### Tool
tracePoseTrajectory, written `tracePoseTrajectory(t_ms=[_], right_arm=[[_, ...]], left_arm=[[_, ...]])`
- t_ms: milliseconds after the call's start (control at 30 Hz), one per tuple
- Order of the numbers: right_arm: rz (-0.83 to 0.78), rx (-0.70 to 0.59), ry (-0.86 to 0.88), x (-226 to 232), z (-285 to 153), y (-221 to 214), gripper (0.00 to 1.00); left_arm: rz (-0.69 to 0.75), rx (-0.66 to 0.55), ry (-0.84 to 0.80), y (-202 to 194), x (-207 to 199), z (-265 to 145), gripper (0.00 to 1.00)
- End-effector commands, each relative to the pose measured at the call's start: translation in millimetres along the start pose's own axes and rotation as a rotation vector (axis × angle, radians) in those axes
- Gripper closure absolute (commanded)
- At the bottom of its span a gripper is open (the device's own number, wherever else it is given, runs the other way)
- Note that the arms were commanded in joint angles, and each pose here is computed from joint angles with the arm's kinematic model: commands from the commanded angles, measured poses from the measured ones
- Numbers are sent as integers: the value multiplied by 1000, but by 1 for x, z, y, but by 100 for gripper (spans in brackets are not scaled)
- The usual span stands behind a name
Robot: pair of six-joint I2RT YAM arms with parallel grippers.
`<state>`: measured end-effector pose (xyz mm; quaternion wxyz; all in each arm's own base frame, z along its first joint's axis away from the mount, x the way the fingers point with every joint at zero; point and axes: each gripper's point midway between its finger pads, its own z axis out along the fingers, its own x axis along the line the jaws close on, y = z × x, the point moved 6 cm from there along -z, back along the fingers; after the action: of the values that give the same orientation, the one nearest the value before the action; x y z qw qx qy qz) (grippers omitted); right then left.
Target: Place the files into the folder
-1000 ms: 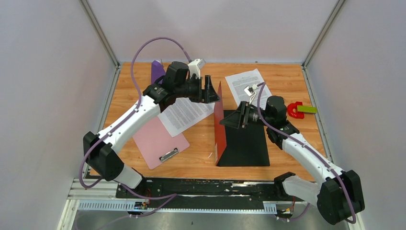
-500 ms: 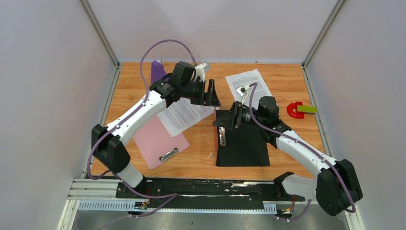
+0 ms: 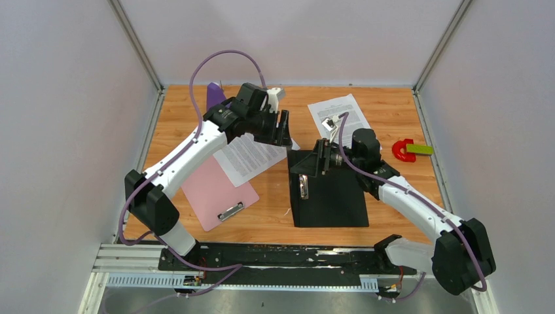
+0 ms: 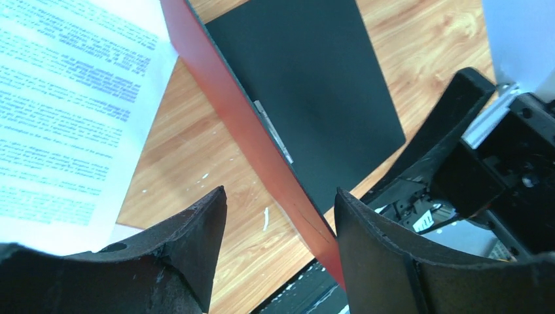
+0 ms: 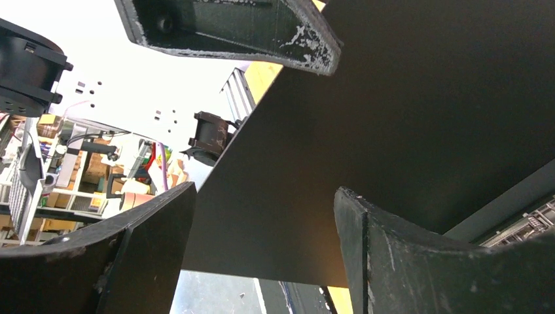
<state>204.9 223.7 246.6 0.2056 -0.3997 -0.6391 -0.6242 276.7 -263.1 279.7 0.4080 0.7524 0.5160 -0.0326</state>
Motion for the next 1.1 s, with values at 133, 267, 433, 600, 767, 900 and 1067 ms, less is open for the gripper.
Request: tracePoseTrajectory(t_ms=[133, 267, 433, 600, 767, 900, 1067], right_arm=[[-104, -17, -94, 4, -11, 9, 27], [-62, -23, -197, -18, -17, -2, 36], [-14, 11, -324, -52, -17, -19, 42], [40, 66, -397, -81, -13, -37, 46], [67, 84, -461, -103, -10, -47, 47], [83, 109, -504, -119, -7, -53, 49], [127, 154, -486, -130, 3, -59, 58]], left_arm=[[33, 28, 50, -7, 6, -9, 38], [32, 30, 79, -12, 10, -11, 41], [32, 33, 147, -19, 19, -17, 41], [8, 35, 148, -30, 24, -21, 53], [-1, 7, 191, -33, 29, -33, 78], [-12, -15, 262, -35, 40, -43, 94], [-66, -51, 261, -42, 45, -47, 100]])
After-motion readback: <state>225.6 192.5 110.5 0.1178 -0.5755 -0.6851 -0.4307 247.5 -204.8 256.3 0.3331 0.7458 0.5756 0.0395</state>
